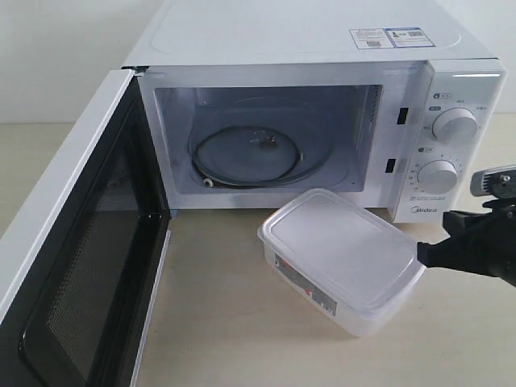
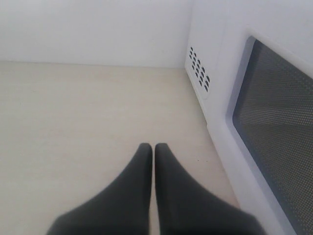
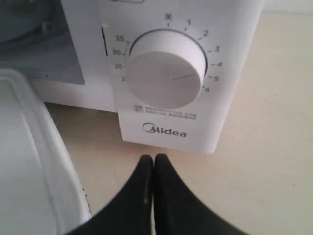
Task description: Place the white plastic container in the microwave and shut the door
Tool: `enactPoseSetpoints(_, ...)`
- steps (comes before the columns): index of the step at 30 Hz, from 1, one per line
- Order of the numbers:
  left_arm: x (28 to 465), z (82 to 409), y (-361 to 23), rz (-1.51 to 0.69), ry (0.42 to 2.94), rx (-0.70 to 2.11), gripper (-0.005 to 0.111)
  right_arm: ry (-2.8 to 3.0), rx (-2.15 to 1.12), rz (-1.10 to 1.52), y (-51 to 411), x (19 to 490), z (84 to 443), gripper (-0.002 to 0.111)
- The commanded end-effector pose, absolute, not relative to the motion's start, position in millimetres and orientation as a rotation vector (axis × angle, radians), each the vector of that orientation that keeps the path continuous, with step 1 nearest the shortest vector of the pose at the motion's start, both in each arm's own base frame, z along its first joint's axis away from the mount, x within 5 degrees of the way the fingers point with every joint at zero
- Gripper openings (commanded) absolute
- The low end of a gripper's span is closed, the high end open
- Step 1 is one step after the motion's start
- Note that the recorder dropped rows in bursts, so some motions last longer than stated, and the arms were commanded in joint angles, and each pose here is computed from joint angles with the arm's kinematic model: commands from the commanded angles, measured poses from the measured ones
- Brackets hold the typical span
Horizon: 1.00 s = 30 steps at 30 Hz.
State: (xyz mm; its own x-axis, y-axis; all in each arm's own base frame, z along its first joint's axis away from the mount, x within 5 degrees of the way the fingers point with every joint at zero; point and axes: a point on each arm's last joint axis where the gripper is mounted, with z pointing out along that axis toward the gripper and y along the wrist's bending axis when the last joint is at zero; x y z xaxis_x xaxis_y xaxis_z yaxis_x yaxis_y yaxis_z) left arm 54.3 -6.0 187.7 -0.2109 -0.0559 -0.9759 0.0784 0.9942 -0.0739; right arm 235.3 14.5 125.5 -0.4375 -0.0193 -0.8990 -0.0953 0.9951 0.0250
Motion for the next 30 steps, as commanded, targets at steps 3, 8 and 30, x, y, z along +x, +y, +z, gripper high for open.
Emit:
enactPoseSetpoints(3,54,187,-6,-0.129,1.78,0.01,0.004,2.067,-0.224,0.182,25,244,117,0.0)
enactPoseSetpoints(8,54,187,-6,-0.129,1.78,0.01,0.004,2.152,-0.418,0.351,41,234,109,0.0)
enactPoseSetpoints(30,54,187,-6,-0.129,1.78,0.01,0.004,2.117,-0.398,0.753,63,223,118,0.0)
